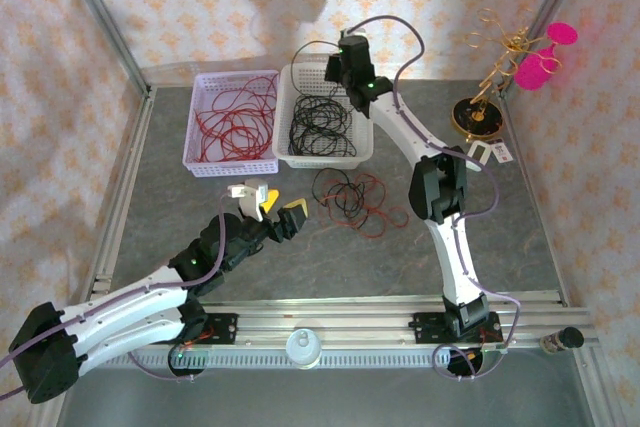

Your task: Untangle the cables

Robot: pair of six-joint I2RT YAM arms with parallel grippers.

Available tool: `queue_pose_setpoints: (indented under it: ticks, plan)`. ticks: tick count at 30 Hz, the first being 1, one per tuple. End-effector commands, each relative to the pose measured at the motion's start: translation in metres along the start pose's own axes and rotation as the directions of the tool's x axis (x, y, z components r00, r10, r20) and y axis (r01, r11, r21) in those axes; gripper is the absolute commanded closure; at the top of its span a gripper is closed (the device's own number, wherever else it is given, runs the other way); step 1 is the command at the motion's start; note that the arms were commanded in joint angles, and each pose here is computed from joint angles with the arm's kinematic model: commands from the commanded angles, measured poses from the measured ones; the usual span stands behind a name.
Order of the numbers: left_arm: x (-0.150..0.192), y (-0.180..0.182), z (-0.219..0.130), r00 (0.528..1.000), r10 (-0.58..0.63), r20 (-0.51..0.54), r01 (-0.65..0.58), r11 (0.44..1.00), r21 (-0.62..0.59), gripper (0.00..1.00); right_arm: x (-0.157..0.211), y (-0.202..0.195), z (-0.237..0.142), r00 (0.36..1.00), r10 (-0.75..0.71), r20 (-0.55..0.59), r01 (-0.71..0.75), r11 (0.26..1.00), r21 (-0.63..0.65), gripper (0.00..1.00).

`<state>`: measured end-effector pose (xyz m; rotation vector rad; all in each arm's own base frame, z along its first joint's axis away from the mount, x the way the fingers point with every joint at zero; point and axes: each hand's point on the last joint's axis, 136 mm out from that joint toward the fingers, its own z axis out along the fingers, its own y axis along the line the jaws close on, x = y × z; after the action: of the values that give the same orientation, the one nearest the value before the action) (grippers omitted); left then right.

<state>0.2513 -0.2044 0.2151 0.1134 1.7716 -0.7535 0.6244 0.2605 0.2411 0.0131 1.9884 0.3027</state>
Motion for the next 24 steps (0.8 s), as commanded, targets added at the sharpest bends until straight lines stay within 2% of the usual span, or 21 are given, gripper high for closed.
queue_pose_setpoints:
  ticks: [1,10,17,19,20,24]
  plan:
    - [-0.007,0.002,-0.002,1.000,0.009,0.014,-0.008,0.999,-0.033,0.15,0.010,-0.022,0.003,0.999,-0.031,-0.006,0.031,0.996,0.080,1.00]
    - [-0.001,0.007,0.005,0.999,0.014,-0.039,-0.017,0.997,-0.079,0.13,0.098,-0.049,0.046,0.978,-0.075,-0.195,0.103,0.984,0.142,1.00]
    - [0.004,0.013,0.005,0.998,0.005,-0.059,-0.011,0.995,-0.101,0.12,0.132,-0.054,0.057,0.958,-0.099,-0.270,0.139,0.981,0.132,1.00]
    - [0.004,0.014,0.006,0.998,0.002,-0.058,-0.008,0.995,-0.103,0.12,0.128,-0.050,0.056,0.957,-0.104,-0.270,0.140,0.983,0.120,0.88]
    - [0.004,0.013,0.006,0.998,0.001,-0.060,-0.007,0.995,-0.101,0.12,0.122,-0.046,0.055,0.959,-0.102,-0.265,0.133,0.986,0.104,0.78]
    - [0.006,0.014,0.009,0.998,0.001,-0.066,-0.008,0.995,-0.103,0.11,0.083,-0.029,0.041,0.976,-0.081,-0.203,0.095,0.994,0.062,0.54]
